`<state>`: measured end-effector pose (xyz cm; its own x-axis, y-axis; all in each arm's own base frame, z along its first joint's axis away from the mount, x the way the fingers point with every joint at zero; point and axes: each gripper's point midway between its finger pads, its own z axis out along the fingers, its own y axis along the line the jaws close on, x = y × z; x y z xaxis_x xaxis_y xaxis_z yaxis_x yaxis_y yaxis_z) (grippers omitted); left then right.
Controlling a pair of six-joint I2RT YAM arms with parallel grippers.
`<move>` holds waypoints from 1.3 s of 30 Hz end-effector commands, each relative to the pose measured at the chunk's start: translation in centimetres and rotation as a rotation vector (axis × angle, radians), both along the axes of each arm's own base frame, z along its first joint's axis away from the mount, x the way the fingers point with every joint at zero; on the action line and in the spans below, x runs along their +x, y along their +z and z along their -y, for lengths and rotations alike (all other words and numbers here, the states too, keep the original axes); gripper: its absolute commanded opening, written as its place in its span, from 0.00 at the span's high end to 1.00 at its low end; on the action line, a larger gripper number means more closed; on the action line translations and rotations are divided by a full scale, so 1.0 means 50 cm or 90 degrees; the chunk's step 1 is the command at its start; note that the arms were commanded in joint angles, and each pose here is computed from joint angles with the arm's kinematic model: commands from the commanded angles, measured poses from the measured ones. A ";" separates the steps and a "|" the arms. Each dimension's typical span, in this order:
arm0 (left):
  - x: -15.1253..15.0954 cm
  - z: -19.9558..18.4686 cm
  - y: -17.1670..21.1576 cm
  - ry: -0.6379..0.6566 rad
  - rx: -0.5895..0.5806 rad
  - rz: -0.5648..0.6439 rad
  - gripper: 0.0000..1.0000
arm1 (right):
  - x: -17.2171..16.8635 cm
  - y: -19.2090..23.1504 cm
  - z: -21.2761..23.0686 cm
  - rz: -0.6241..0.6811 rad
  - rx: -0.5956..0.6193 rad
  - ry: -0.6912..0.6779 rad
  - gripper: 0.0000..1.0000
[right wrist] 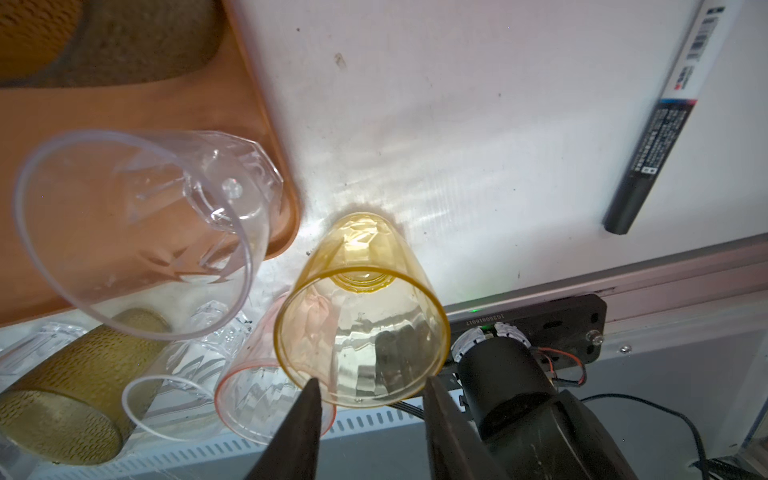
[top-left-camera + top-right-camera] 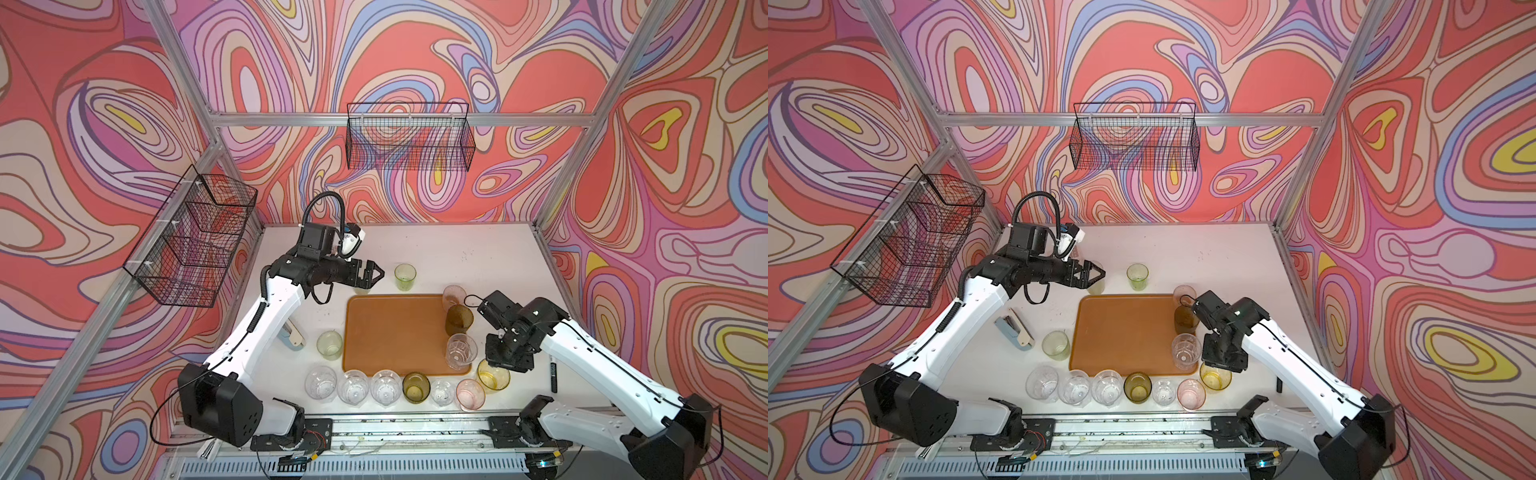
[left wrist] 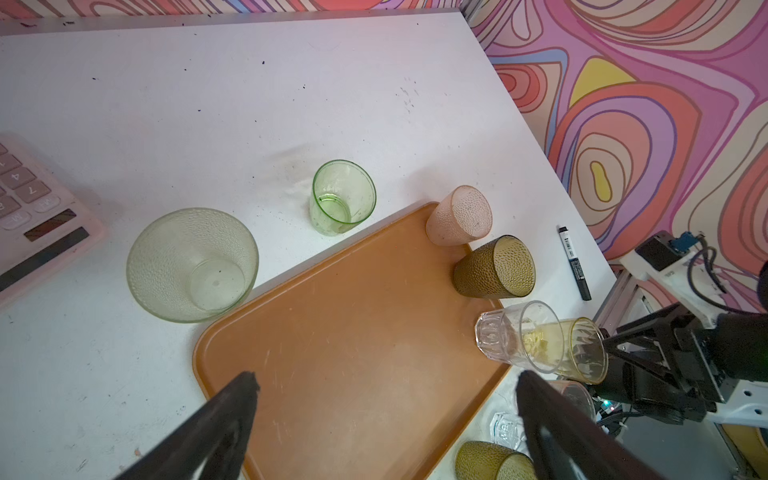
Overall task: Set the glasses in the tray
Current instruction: 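Move the right gripper to the yellow glass nearer the robot, then close the right gripper on the rim of the yellow glass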
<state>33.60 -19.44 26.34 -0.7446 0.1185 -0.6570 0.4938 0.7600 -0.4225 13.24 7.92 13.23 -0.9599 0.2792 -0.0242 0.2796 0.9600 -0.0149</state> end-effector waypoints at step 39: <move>-0.008 0.005 0.026 -0.014 -0.001 0.018 0.00 | -0.003 -0.074 0.051 -0.104 0.003 -0.051 0.69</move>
